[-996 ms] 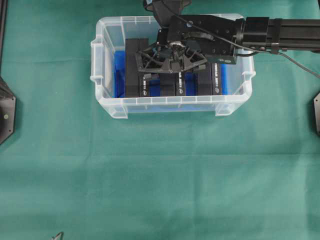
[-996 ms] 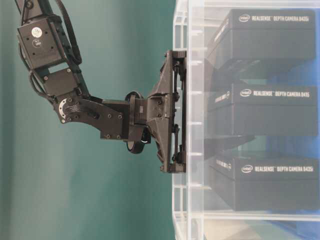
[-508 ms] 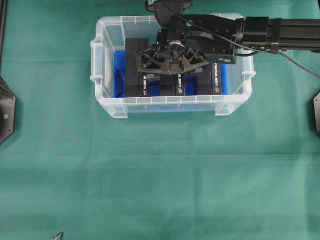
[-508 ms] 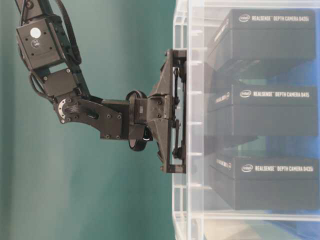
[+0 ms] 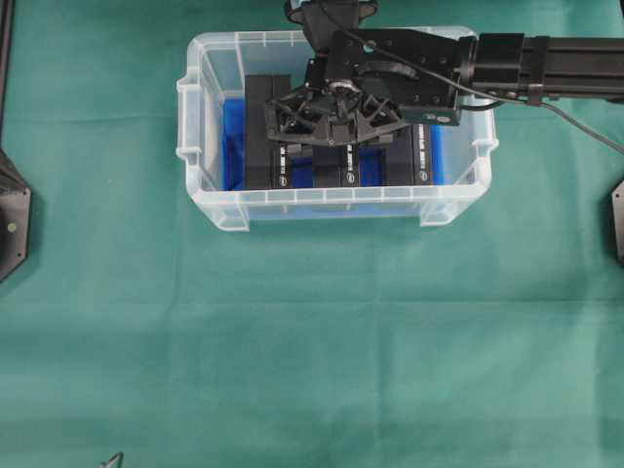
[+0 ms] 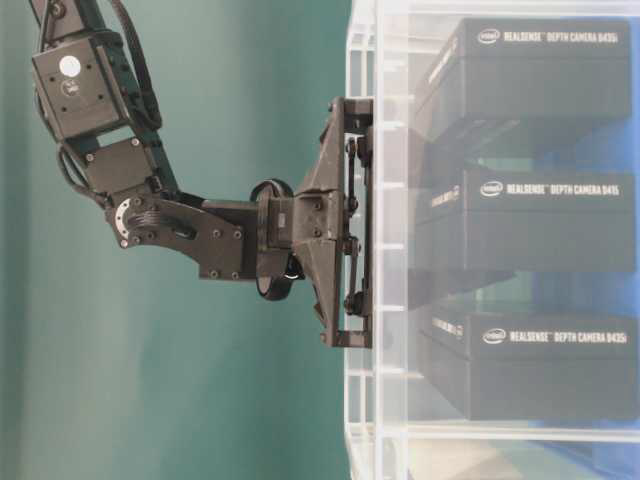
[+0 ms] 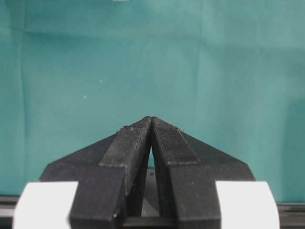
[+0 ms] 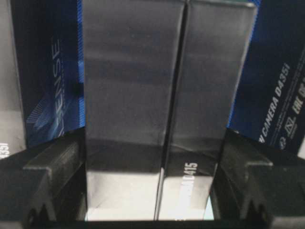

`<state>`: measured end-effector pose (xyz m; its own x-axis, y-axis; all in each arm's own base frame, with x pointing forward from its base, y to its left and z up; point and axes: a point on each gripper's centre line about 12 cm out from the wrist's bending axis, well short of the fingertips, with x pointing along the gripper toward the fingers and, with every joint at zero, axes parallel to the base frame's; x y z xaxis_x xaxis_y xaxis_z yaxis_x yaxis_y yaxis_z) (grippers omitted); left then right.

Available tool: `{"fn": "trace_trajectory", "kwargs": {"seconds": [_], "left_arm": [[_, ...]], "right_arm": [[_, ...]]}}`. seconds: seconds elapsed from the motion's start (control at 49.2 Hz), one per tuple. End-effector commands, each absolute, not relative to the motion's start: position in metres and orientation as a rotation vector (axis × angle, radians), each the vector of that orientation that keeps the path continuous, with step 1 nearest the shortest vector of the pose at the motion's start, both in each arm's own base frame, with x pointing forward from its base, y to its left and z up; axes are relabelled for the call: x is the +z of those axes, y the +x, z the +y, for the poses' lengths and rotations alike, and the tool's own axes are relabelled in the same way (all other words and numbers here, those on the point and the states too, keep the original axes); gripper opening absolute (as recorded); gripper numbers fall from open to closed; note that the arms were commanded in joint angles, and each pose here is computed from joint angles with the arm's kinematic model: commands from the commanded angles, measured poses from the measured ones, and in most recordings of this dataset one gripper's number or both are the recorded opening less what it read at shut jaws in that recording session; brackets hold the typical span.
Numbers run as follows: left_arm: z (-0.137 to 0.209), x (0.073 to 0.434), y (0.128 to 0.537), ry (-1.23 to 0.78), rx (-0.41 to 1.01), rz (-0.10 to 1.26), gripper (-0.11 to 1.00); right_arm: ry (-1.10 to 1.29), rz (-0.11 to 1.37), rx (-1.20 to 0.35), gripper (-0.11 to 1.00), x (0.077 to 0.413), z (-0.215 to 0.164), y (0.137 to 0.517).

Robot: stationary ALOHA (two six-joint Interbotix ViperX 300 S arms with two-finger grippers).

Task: Take the box out of the case with the right arm.
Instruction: 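Lower the right gripper around the middle box and close it, then lift the middle box straight up out of the case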

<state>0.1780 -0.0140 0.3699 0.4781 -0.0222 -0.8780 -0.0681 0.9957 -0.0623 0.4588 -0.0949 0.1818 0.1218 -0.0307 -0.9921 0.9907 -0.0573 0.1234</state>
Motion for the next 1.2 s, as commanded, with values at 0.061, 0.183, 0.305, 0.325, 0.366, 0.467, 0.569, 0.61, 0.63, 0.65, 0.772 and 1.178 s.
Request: {"fn": "trace_trajectory", "kwargs": {"seconds": [0.061,0.183,0.305,0.325,0.366,0.467,0.569,0.61,0.63,0.65,0.772,1.178], "left_arm": [[-0.015,0.378,0.179,-0.094,0.025,1.046,0.02],[-0.015,0.379,0.179,-0.093,0.024,1.043,0.02],[-0.014,0.379,0.179,-0.092,0.025,1.043,0.02],[-0.014,0.379,0.179,-0.092,0.025,1.043,0.02],[-0.015,0.379,0.179,-0.093,0.024,1.043,0.02],[-0.014,0.379,0.179,-0.092,0.025,1.045,0.02],[-0.014,0.379,0.179,-0.093,0.024,1.045,0.02],[-0.015,0.378,0.179,-0.092,0.024,1.046,0.02],[-0.014,0.379,0.179,-0.092,0.025,1.043,0.02],[-0.015,0.378,0.179,-0.092,0.024,1.046,0.02],[-0.014,0.379,0.179,-0.093,0.024,1.045,0.02],[-0.014,0.379,0.179,-0.092,0.024,1.048,0.02]], "right_arm": [[1.298,1.004,-1.127,0.66,0.218,-0.094,0.461],[1.282,0.992,-1.141,0.66,0.236,-0.096,0.457],[1.269,0.984,-1.158,0.66,0.26,-0.098,0.453],[1.263,0.983,-1.161,0.66,0.264,-0.097,0.453],[1.253,0.976,-1.168,0.66,0.272,-0.099,0.452],[1.224,0.951,-1.188,0.66,0.295,-0.102,0.449],[1.197,0.926,-1.214,0.66,0.32,-0.104,0.444],[1.19,0.917,-1.219,0.66,0.329,-0.104,0.442],[1.186,0.917,-1.225,0.66,0.333,-0.105,0.441],[1.181,0.912,-1.227,0.66,0.337,-0.105,0.44],[1.162,0.879,-1.239,0.66,0.36,-0.105,0.436],[1.124,0.78,-1.244,0.66,0.4,-0.103,0.431]]}}
